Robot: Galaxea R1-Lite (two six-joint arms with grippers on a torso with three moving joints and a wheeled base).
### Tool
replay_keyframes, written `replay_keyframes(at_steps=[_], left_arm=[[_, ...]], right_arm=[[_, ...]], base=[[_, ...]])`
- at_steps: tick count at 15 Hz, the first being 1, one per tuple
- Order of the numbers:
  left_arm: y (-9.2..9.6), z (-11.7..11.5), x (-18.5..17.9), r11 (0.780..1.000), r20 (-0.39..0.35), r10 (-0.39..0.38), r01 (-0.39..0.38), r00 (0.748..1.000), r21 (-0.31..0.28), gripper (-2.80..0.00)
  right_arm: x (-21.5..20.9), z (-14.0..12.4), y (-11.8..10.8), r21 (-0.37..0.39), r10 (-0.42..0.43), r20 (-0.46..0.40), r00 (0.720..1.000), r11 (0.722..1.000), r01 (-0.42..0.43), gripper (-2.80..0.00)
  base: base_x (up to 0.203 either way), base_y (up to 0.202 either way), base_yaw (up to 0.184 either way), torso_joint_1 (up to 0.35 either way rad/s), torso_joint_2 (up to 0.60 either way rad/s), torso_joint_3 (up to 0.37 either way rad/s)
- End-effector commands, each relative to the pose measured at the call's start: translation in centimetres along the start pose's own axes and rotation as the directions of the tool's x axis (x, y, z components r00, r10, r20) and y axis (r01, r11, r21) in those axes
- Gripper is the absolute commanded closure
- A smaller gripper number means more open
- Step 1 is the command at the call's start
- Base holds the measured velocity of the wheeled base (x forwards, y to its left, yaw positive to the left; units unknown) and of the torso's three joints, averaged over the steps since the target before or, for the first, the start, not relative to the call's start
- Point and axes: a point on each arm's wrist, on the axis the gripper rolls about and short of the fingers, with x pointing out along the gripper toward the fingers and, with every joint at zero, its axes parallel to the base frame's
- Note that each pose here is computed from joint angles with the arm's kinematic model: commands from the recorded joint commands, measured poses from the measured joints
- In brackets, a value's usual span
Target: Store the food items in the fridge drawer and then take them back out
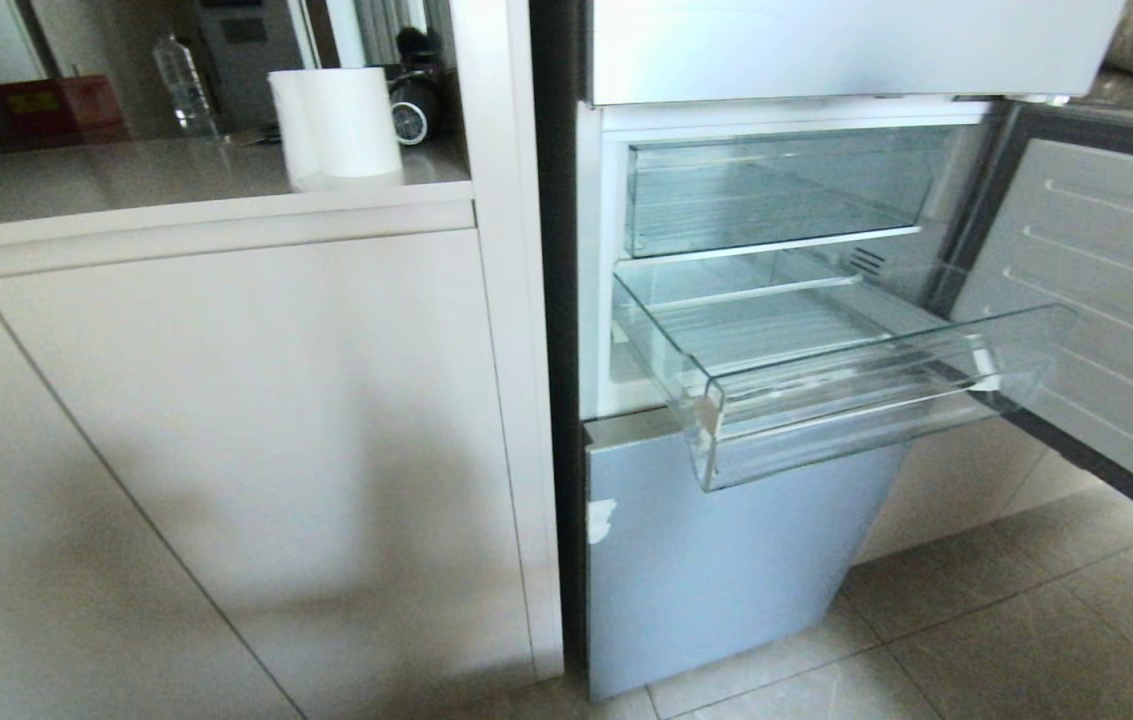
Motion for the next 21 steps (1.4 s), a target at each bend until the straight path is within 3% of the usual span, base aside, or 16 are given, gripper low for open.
replay_keyframes(at_steps=[1, 5, 7, 11, 13, 15, 16, 17, 18, 20, 21], left_arm=[[0.0, 0.0, 0.0, 1.0, -0.001, 0.001, -0.001, 1.0, 0.0, 0.0], [0.0, 0.0, 0.0, 1.0, 0.0, 0.001, -0.001, 1.0, 0.001, 0.0], [0.0, 0.0, 0.0, 1.0, 0.0, 0.001, -0.001, 1.0, 0.0, 0.0], [0.0, 0.0, 0.0, 1.0, 0.0, 0.001, -0.001, 1.0, 0.0, 0.0], [0.0, 0.0, 0.0, 1.0, 0.0, 0.001, -0.001, 1.0, 0.001, 0.0], [0.0, 0.0, 0.0, 1.0, 0.0, 0.001, -0.001, 1.0, 0.001, 0.0], [0.0, 0.0, 0.0, 1.0, 0.0, 0.0, 0.0, 1.0, 0.0, 0.0], [0.0, 0.0, 0.0, 1.0, 0.0, 0.001, -0.001, 1.0, 0.0, 0.0], [0.0, 0.0, 0.0, 1.0, 0.0, 0.0, 0.0, 1.0, 0.0, 0.0], [0.0, 0.0, 0.0, 1.0, 0.0, 0.001, -0.001, 1.0, 0.0, 0.0], [0.0, 0.0, 0.0, 1.0, -0.001, 0.001, -0.001, 1.0, 0.001, 0.0]], right_arm=[[-3.0, 0.0, -0.5, 0.001, 0.001, 0.063, 0.998, 1.0, -0.001, 0.0], [-5.9, 0.4, -0.9, -0.002, 0.012, 0.143, 0.99, 1.0, -0.012, 0.0], [-7.8, 1.3, -1.2, 0.009, 0.001, 0.228, 0.974, 1.0, -0.004, 0.0], [-9.4, 2.1, -3.8, 0.097, -0.206, 0.339, 0.918, 0.978, 0.183, 0.0], [-9.0, 2.1, -6.1, 0.166, -0.378, 0.336, 0.863, 0.925, 0.341, 0.0], [-7.4, 1.4, -9.3, 0.228, -0.535, 0.295, 0.791, 0.844, 0.485, 0.0], [-5.5, 0.5, -11.2, 0.25, -0.575, 0.274, 0.771, 0.817, 0.52, 0.0], [-3.7, -0.6, -12.6, 0.26, -0.568, 0.278, 0.774, 0.821, 0.509, 0.0], [-2.0, -1.8, -13.9, 0.256, -0.532, 0.297, 0.793, 0.844, 0.471, 0.0], [1.9, -4.4, -16.6, 0.24, -0.443, 0.28, 0.851, 0.891, 0.385, 0.0], [3.8, -5.5, -17.7, 0.244, -0.417, 0.246, 0.875, 0.9, 0.361, 0.0]], base=[[-0.005, 0.008, -0.172, -0.006, 0.0, 0.002], [0.0, 0.008, -0.175, 0.002, 0.0, 0.004], [0.003, 0.007, -0.175, 0.003, 0.0, 0.007], [0.001, 0.009, -0.168, 0.001, 0.0, 0.004], [-0.001, 0.006, -0.094, 0.003, 0.0, 0.004], [0.0, 0.0, 0.0, 0.0, 0.0, 0.0], [0.0, 0.0, 0.0, 0.0, 0.0, 0.0], [0.0, 0.0, 0.0, 0.0, 0.0, 0.0], [0.0, 0.0, 0.0, 0.0, 0.0, 0.0], [0.0, 0.0, 0.0, 0.0, 0.0, 0.0], [0.0, 0.0, 0.0, 0.0, 0.0, 0.0]])
